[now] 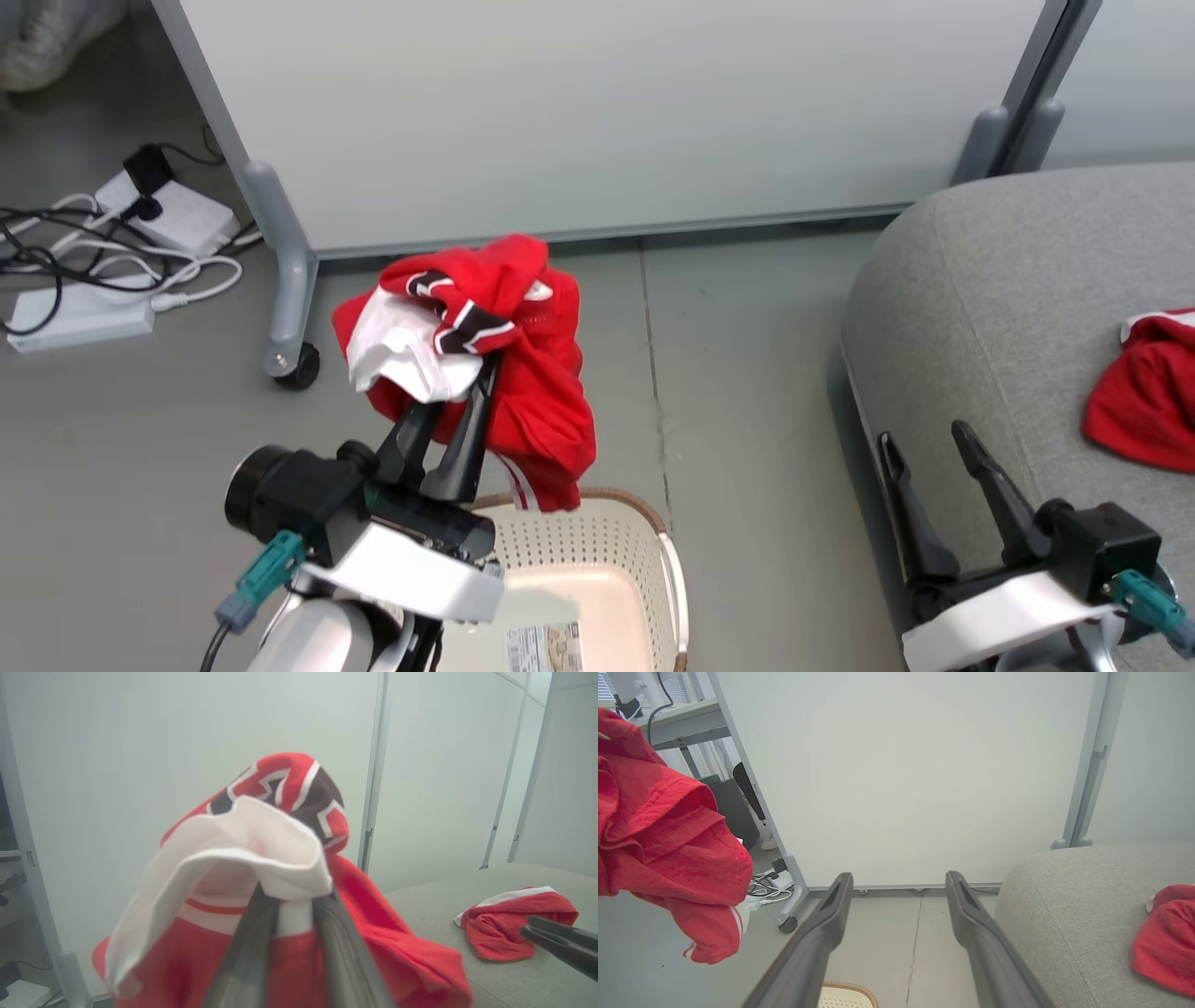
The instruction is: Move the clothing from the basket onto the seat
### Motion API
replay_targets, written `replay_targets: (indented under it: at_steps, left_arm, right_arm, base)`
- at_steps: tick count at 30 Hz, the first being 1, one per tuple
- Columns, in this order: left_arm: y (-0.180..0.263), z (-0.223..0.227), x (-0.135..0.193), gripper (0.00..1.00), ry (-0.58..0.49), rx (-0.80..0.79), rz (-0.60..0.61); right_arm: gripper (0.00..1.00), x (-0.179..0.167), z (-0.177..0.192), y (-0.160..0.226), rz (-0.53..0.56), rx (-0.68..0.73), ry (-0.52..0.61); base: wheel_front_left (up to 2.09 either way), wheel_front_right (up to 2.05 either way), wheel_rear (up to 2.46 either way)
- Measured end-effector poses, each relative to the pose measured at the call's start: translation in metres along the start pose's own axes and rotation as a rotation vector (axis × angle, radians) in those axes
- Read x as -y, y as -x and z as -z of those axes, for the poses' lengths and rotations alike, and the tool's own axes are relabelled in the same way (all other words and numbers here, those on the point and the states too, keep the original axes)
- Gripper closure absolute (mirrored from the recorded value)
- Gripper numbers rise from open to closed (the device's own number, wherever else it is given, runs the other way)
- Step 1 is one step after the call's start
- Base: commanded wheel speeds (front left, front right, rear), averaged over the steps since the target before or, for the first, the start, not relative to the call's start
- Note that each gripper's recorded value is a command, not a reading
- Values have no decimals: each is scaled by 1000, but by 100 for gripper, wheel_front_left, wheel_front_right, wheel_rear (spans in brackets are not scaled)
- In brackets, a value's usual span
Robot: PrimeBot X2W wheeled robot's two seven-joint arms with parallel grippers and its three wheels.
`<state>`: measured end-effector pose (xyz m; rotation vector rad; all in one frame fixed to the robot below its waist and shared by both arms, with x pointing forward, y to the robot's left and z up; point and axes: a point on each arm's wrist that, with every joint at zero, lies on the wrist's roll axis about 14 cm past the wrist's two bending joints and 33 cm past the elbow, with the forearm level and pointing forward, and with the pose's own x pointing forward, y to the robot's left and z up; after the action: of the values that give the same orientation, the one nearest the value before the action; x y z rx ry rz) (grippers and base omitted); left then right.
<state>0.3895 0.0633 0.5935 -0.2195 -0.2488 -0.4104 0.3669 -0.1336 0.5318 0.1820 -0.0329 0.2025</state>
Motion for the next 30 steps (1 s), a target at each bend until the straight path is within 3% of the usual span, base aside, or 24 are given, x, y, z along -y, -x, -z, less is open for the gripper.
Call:
replay_targets:
  at_steps: [8,26,30]
  left_arm:
    - [23,-20,15,100,10,27,6]
    - [33,-21,17,100,14,21,0]
    - [34,-20,15,100,15,18,-6]
  right_arm:
    - [0,-9,-7,20,-13,9,0]
    - [0,-13,-9,23,-23,14,-8]
    - [0,-34,-15,18,-88,32,-32]
  base:
    - [0,0,0]
    - [0,0,0]
    - [0,0,0]
